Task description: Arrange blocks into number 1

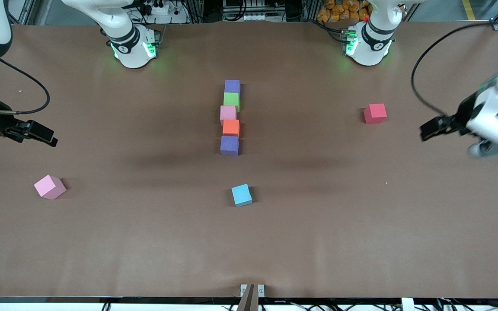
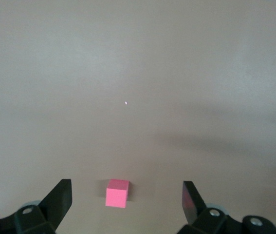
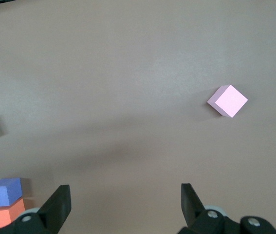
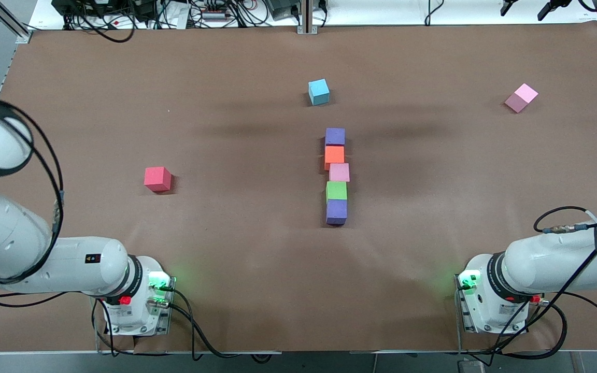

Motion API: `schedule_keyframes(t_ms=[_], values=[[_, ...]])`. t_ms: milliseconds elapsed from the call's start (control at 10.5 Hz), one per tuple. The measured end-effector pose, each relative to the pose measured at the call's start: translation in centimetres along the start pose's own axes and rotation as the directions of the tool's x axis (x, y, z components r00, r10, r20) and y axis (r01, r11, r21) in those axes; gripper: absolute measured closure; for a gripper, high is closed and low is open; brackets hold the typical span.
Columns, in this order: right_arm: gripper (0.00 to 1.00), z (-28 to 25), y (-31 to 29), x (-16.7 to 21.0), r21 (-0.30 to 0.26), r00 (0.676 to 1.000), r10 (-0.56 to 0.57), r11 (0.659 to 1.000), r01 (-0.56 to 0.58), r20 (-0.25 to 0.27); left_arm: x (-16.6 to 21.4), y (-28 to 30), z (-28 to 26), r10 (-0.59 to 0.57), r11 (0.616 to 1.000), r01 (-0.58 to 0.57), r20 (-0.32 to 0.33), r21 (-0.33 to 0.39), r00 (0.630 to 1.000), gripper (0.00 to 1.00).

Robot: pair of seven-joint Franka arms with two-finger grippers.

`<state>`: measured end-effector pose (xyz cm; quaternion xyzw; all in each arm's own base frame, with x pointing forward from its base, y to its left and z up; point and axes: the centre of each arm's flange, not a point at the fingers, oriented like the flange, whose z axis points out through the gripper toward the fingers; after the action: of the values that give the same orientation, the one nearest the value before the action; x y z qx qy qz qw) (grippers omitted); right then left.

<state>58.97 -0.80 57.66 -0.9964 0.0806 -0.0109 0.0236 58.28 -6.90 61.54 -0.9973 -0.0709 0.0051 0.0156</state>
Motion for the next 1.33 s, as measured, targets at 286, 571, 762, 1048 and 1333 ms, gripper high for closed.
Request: schedule_keyframes(t_ms=[286,571,762,1048,1333], values=[[0.00,0.0,0.0,0.0,0.000,1.000,0.000,1.000,0.000,0.000,-2.2,-0.7,-3.4,-0.003,1.000,0.003,-0.057,-0.003,0.998,0.00],[0.00,0.0,-0.2,0.0,0.000,1.000,-0.003,1.000,0.003,-0.001,-3.1,-3.0,-4.6,0.080,0.997,-0.080,-0.046,0.002,0.996,0.00],[0.00,0.0,-0.2,0.0,0.000,1.000,-0.004,1.000,0.004,-0.001,-4.3,-2.9,-5.3,0.122,0.993,-0.122,-0.021,0.007,0.992,0.00],[0.00,0.0,-0.2,0.0,0.000,1.000,-0.004,1.000,0.004,0.000,-4.8,-2.4,-5.2,0.132,0.991,-0.132,0.003,-0.008,0.991,0.00],[0.00,0.0,-0.8,-0.1,0.000,1.000,-0.013,1.000,0.013,0.000,-4.8,-2.3,-5.2,0.134,0.991,-0.134,0.005,-0.011,0.991,0.00]])
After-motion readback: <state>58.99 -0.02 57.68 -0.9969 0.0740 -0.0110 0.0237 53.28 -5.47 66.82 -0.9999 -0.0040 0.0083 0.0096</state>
